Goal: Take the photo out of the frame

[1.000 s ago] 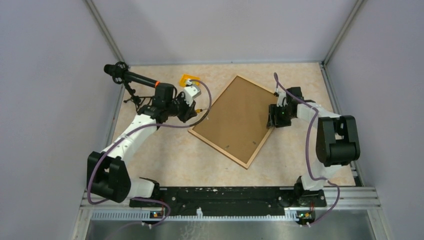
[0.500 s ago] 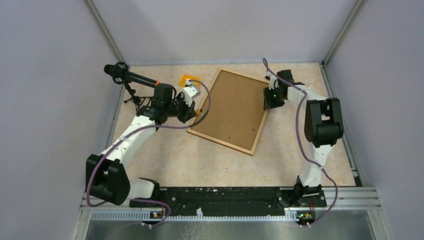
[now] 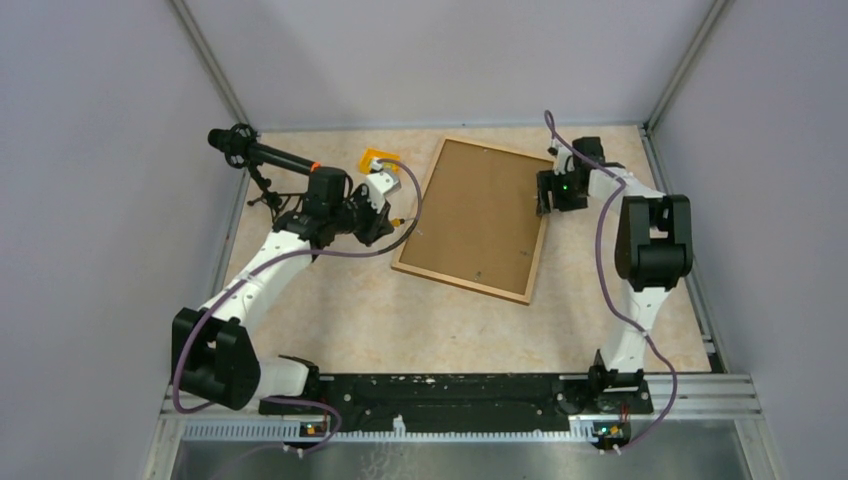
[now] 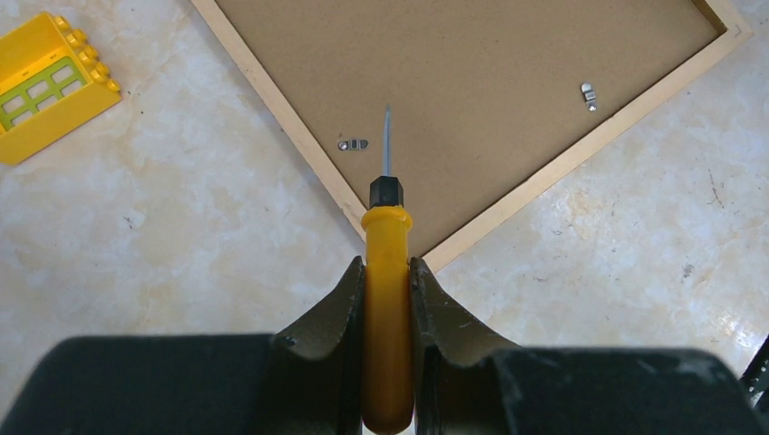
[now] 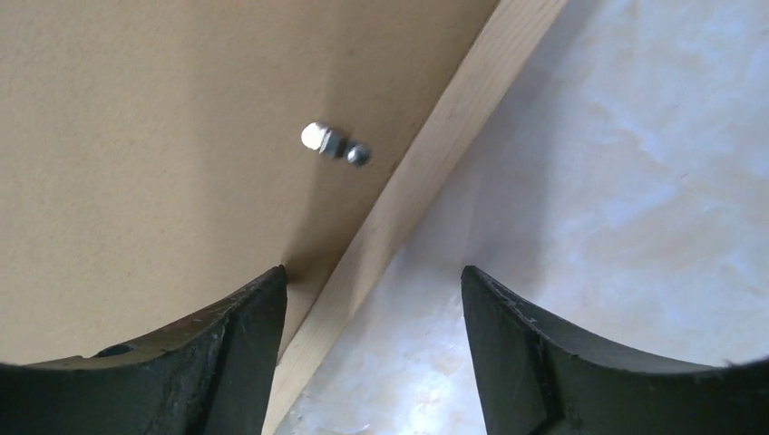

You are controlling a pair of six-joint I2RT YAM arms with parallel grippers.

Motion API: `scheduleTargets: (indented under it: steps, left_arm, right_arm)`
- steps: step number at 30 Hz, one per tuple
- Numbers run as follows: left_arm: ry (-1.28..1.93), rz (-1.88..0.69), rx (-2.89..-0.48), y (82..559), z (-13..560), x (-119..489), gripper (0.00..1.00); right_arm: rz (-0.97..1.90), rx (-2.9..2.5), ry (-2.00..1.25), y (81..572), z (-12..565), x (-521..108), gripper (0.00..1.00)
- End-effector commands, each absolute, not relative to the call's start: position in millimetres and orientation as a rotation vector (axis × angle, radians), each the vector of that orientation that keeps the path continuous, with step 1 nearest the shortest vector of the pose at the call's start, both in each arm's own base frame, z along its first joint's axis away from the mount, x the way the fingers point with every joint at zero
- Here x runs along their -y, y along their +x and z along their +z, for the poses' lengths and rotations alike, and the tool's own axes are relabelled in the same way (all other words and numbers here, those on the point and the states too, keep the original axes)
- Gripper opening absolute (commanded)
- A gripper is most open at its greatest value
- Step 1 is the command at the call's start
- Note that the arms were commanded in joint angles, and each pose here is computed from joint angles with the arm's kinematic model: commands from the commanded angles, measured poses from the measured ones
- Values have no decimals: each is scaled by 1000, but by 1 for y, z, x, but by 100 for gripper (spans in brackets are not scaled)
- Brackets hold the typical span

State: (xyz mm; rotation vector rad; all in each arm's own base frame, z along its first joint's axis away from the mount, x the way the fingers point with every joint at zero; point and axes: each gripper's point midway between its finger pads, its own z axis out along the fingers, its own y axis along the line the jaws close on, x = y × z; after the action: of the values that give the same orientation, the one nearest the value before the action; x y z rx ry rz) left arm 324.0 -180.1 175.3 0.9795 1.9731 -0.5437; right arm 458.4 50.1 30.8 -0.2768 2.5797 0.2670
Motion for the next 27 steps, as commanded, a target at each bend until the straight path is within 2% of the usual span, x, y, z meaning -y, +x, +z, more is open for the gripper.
scheduleTargets:
  steps: [1,5,10,16,20,27]
  left_arm:
    - [961,-562,-1925,334,190,188,0]
    - [949,-555,-1933,339,193,188,0]
    - [945,-547,-1929,340,198,188,0]
    - [962,-524,-1927,338,201,185,0]
    - [971,-513,-1931,338,201,184,0]
    - [979,-511,-1936,339,204,188,0]
  right_arm:
    - [326,-2641,-287,421,27,-74,70]
    - [322,-2681,-350,405,10,-82,63]
    - [270,-2737,-385,394,-6,-76,44]
    - [266,-2654,-523,421,14,-47,24]
    - [280,-2604,-695,434,29,-47,17]
    - [331,-2487,-911,457,60,-71,11]
